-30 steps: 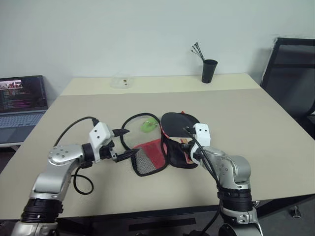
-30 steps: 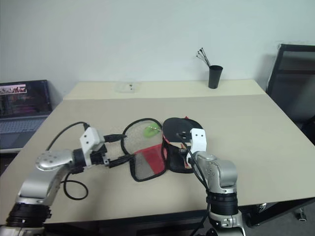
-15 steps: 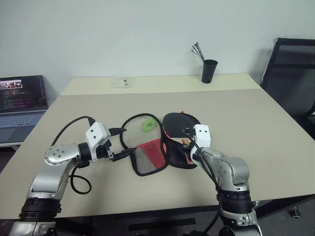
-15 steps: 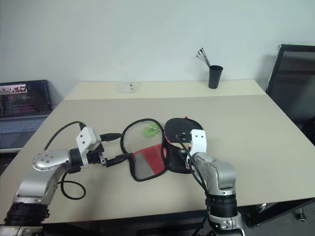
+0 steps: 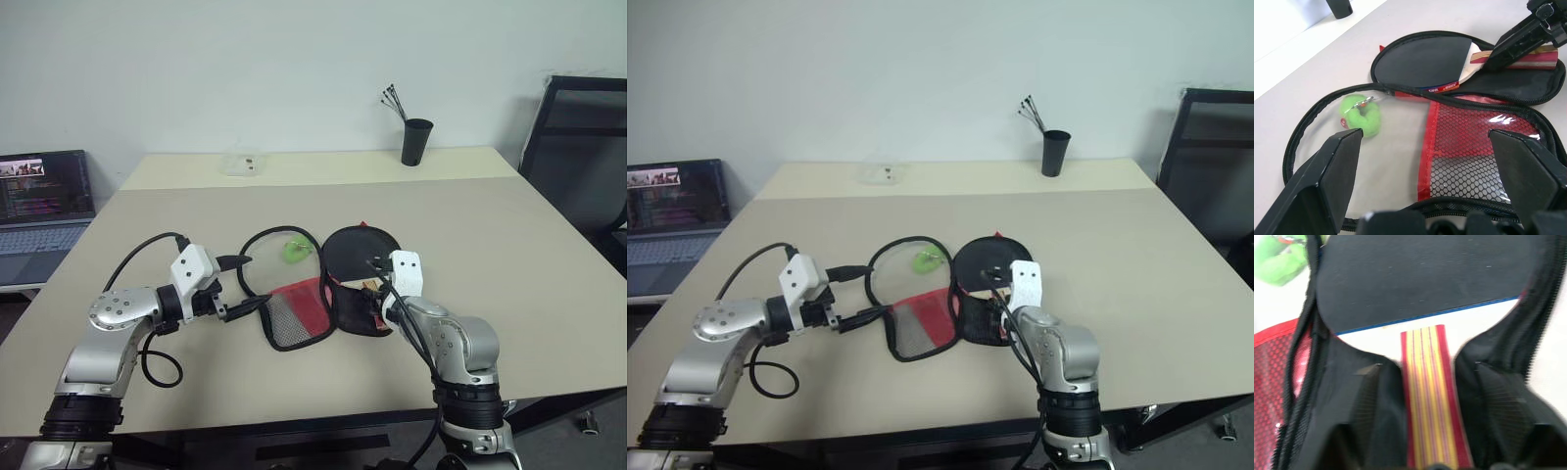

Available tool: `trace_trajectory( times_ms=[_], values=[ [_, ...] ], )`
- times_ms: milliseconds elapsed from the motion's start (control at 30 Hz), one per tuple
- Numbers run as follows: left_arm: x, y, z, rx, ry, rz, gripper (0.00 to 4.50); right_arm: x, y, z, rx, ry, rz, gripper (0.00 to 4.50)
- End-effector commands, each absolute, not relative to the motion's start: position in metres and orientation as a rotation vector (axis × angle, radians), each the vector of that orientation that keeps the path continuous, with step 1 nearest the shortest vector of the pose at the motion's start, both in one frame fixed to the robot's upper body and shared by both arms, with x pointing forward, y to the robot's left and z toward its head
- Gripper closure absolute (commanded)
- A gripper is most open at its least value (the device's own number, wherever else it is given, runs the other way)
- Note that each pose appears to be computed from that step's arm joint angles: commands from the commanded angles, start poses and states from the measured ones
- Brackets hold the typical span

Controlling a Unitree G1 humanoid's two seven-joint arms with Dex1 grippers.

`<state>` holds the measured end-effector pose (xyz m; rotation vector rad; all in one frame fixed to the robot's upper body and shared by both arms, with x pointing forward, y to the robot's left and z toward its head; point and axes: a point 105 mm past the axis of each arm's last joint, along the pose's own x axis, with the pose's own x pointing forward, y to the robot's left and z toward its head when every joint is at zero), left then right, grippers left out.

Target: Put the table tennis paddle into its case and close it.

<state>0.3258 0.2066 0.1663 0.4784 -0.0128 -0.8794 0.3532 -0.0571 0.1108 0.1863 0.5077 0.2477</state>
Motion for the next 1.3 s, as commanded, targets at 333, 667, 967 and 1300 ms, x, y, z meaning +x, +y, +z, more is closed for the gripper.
trace_trajectory(
  times_ms=[333,667,967,1300],
  values=[
    [0.324,0.213,0.17,0.503,-0.026,-0.843,0.0,0.337,-0.027,0.142,0.255,0.437,0.458,0.78],
    [0.326,0.215,0.165,0.501,-0.009,-0.83,0.0,0.334,-0.026,0.147,0.265,0.438,0.503,0.78],
    [0.325,0.246,0.148,0.471,0.067,-0.739,0.0,0.297,-0.056,0.206,-0.04,0.211,0.93,0.78],
    [0.332,0.273,0.113,0.494,0.2,-0.629,2.34,0.287,-0.096,0.232,-0.221,0.151,1.024,0.74]
  ],
)
